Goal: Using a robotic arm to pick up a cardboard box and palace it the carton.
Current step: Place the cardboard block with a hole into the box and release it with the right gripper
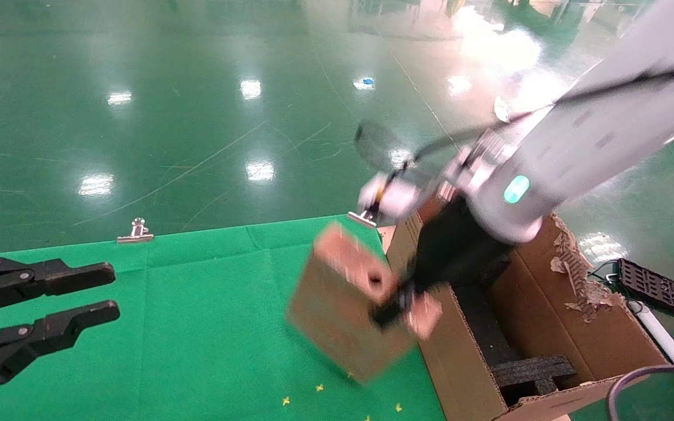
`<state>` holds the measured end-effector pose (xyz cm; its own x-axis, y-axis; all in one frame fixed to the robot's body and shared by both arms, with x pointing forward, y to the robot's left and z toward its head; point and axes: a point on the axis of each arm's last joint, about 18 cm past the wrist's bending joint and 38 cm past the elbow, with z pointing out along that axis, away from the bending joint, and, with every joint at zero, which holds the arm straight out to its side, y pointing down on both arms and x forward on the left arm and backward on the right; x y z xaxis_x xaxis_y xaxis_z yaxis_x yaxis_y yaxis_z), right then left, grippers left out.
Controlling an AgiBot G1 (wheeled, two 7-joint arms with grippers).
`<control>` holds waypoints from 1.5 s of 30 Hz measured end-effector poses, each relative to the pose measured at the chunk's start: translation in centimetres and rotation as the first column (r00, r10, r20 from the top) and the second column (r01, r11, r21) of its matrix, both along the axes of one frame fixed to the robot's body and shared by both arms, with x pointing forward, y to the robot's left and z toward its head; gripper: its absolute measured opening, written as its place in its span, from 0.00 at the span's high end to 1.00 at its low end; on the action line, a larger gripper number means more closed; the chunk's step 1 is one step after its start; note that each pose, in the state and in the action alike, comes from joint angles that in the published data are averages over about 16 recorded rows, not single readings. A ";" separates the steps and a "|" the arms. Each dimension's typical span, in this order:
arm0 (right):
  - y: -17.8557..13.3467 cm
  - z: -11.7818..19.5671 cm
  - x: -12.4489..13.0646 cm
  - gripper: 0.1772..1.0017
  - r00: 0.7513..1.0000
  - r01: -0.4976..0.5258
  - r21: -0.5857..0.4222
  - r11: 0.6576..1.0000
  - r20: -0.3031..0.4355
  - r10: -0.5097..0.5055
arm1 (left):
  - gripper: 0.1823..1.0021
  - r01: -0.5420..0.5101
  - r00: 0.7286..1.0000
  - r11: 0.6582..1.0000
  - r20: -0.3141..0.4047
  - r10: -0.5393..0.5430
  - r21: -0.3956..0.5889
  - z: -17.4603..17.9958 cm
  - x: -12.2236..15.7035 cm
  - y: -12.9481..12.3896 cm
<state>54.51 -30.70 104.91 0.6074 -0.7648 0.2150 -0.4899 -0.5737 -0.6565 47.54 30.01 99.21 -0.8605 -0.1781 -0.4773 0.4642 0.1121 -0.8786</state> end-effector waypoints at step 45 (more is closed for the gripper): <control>-26.7 -7.7 -1.9 0.82 0.756 0.652 0.071 0.755 -0.126 -0.642 | 0.74 0.000 1.000 1.000 0.000 0.000 0.000 0.0 0.0 0.0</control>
